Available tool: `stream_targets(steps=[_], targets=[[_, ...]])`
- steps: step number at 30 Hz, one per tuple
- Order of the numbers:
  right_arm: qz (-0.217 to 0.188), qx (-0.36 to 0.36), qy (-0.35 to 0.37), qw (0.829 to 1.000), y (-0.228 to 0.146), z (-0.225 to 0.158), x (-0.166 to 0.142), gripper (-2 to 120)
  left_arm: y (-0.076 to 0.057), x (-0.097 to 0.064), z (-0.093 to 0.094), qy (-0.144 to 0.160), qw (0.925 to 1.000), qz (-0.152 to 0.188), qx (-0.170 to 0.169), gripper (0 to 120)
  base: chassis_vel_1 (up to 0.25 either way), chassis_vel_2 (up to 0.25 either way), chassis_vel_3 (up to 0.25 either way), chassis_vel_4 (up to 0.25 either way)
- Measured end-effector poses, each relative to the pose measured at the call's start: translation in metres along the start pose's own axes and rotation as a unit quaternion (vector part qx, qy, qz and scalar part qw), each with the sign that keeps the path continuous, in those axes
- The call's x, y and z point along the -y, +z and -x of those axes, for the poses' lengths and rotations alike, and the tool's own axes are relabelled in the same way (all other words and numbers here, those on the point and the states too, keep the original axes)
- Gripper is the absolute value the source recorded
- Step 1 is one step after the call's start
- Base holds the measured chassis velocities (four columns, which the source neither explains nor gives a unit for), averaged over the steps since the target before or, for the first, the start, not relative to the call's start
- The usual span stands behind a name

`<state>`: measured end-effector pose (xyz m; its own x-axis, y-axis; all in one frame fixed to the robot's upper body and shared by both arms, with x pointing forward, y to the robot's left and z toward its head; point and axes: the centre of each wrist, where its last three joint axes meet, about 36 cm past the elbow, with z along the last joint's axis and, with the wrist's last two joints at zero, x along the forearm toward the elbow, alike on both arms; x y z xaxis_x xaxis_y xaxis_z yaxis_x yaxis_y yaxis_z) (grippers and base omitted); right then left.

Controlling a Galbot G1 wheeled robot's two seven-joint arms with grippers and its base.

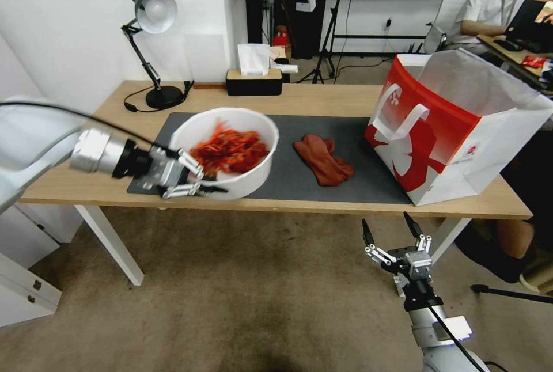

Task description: Sweep shrimp from table into container with towel, then put container into takeout bag.

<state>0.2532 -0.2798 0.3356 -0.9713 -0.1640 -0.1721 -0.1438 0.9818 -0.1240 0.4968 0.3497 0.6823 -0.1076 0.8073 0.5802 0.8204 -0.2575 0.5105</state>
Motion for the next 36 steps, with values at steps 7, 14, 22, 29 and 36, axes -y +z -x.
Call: stream_targets(steps=[7, 14, 22, 29, 36], targets=[[0.003, 0.006, 0.002, 1.0, -0.005, 0.002, -0.004, 93, -0.019, -0.078, 0.027, 0.014, 0.9992, 0.034, 0.012, 0, 0.0, 0.0, 0.0, 0.0], [0.003, 0.013, 0.002, 1.0, -0.006, 0.007, -0.005, 93, -0.053, -0.169, 0.054, 0.023, 0.9976, 0.066, 0.005, 0, 0.0, 0.0, 0.0, 0.0], [0.003, 0.015, 0.003, 1.0, -0.006, 0.011, -0.005, 93, -0.095, -0.22, 0.102, 0.05, 0.9936, 0.099, 0.021, 0, 0.0, 0.0, 0.0, 0.0], [0.001, 0.013, 0.003, 1.0, -0.003, 0.011, -0.004, 93, -0.129, -0.261, 0.125, 0.049, 0.9914, 0.119, 0.024, 0, 0.0, 0.0, 0.0, 0.0], [0.002, 0.007, 0.002, 1.0, -0.001, 0.008, -0.004, 93, -0.152, -0.292, 0.128, 0.036, 0.9905, 0.131, 0.02, 0, 0.0, 0.0, 0.0, 0.0]])
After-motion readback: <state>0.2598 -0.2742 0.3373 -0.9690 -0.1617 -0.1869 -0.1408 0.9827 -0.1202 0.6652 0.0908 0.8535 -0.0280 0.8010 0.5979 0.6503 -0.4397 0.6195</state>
